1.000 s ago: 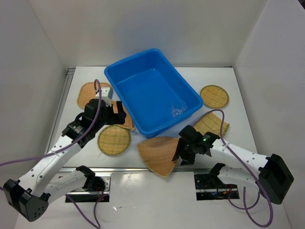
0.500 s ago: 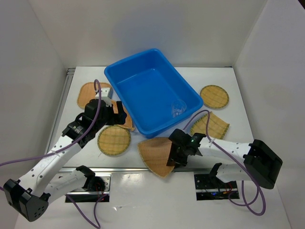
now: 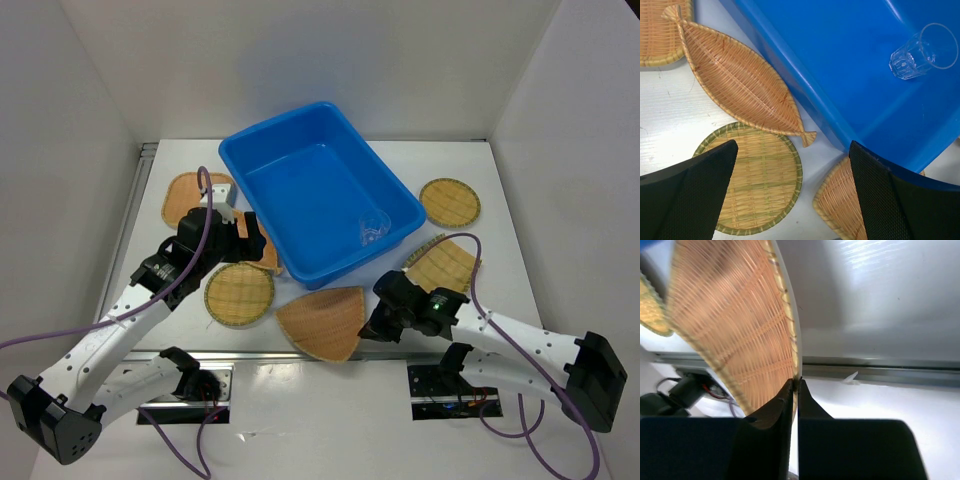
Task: Place the mixed dishes into the plastic bin
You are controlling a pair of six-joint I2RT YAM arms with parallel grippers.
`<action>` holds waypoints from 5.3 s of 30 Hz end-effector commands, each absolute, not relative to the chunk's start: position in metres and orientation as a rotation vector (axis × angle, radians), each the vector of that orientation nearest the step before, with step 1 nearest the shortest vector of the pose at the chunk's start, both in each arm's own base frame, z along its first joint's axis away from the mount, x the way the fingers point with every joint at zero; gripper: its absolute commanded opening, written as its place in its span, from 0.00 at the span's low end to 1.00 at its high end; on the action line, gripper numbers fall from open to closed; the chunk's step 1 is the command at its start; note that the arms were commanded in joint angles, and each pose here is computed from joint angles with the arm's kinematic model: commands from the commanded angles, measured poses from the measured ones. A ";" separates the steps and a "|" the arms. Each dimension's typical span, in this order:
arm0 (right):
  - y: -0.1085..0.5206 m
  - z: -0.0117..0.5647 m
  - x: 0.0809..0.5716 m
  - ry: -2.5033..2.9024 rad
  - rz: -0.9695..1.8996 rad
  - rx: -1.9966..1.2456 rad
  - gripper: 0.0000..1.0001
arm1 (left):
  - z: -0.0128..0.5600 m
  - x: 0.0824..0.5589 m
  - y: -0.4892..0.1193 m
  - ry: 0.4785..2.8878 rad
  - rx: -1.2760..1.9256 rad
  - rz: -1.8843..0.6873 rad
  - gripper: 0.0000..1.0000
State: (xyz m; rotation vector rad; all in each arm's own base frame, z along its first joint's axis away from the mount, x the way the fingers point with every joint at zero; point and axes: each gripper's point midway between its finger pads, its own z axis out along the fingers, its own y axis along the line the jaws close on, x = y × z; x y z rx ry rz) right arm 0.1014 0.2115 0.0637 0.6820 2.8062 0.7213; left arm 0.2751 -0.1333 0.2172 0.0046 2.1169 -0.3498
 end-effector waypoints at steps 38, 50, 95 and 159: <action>0.215 0.044 0.073 3.005 0.664 0.628 0.30 | 0.214 0.272 -0.129 2.085 0.006 -0.339 0.99; 0.215 0.033 0.068 2.998 0.724 0.709 0.27 | 0.206 0.268 -0.127 2.104 0.000 -0.336 0.99; 0.234 0.210 0.062 2.825 1.122 0.136 0.01 | 0.207 0.275 -0.102 2.096 -0.083 -0.172 0.99; 0.235 0.077 0.520 2.671 0.336 0.167 0.29 | 0.265 0.283 -0.063 1.931 -0.169 0.017 0.99</action>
